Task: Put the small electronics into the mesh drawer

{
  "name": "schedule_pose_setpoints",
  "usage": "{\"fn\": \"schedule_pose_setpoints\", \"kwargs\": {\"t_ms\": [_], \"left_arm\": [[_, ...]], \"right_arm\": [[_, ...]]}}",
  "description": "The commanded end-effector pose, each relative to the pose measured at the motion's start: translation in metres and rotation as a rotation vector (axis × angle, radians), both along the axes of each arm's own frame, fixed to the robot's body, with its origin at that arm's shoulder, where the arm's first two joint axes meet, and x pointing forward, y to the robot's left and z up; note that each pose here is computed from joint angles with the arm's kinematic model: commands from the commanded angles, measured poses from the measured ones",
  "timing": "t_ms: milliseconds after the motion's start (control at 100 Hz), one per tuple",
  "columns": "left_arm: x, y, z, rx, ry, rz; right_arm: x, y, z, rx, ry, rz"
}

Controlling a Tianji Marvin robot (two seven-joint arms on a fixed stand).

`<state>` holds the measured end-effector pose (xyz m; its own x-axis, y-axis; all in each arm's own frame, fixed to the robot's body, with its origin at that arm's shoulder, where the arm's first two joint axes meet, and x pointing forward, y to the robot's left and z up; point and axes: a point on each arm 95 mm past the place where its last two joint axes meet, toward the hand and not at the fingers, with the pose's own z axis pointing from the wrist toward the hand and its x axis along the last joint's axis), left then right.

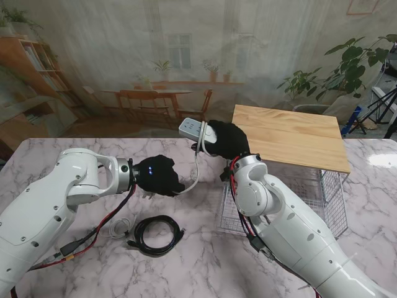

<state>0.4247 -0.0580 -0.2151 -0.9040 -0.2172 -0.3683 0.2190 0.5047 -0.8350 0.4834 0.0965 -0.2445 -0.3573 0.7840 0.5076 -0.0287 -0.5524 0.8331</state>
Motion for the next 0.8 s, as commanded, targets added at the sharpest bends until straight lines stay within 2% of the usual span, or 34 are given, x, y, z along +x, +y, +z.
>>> {"fn": "schedule_pose_setpoints", "kwargs": {"t_ms": [0, 160, 480, 790], "left_arm": [[-0.006, -0.007, 0.002, -0.011, -0.001, -0.019], [-0.011, -0.006, 0.012, -0.055, -0.039, -0.02], [-0.014, 0.007, 0.037, -0.113, -0.118, 0.04], [-0.012, 0.01, 0.06, -0.138, -0.175, 0.053]], "right_arm": [[0.003, 0.0, 0.0, -0.013, -0.005, -0.01], [0.003, 0.0, -0.005, -0.034, -0.002, -0.002], [-0.001, 0.0, -0.017, -0.068, 0.016, 0.024], [-0.005, 0.004, -0.028, -0.104, 0.028, 0.069]]}}
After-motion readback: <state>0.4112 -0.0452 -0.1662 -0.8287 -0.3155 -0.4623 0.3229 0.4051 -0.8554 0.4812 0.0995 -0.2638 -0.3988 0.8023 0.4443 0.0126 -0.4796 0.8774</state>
